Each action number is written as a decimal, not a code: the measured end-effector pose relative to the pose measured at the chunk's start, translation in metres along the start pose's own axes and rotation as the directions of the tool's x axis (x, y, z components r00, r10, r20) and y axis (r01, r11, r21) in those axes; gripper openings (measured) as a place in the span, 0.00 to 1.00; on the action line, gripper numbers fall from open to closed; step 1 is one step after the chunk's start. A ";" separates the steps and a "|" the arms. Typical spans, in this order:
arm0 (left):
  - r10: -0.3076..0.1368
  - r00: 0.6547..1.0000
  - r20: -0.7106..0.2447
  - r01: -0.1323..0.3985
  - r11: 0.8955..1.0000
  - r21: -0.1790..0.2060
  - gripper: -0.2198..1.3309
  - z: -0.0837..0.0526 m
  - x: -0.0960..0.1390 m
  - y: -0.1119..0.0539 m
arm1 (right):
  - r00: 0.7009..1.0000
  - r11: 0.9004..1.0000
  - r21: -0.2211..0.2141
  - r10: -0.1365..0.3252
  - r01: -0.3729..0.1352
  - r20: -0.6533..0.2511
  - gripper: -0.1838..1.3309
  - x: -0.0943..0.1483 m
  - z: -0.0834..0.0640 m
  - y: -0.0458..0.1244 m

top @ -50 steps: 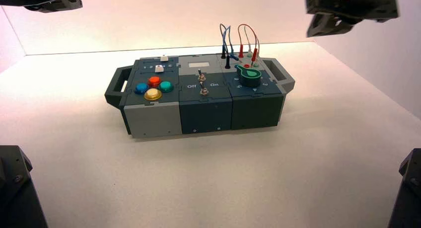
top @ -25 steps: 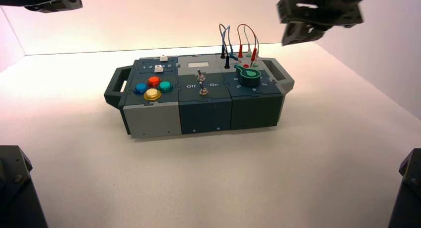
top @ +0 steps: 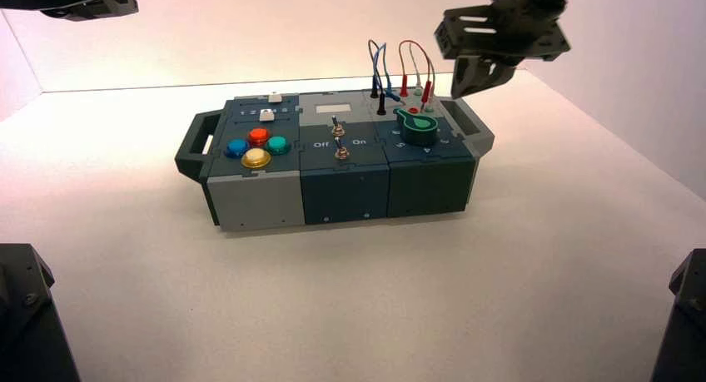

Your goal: Pull the white wire.

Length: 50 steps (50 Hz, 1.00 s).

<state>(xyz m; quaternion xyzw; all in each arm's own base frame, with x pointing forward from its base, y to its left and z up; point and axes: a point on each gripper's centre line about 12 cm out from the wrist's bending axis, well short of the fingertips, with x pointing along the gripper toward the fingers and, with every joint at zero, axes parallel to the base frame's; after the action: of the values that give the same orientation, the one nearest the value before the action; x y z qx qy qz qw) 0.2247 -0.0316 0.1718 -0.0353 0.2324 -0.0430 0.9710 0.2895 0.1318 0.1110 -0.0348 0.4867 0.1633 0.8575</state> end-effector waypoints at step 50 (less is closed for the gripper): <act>-0.001 1.000 0.002 0.001 1.000 0.000 0.03 0.000 0.000 0.000 | 0.999 0.988 -0.156 0.011 -0.005 0.035 0.31 0.003 0.031 0.017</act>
<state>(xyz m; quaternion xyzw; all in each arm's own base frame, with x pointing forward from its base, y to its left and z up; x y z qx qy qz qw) 0.2244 -0.0316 0.1723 -0.0354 0.2317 -0.0432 0.9712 0.3107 0.1551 0.1266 -0.0968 0.4570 0.2050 0.8601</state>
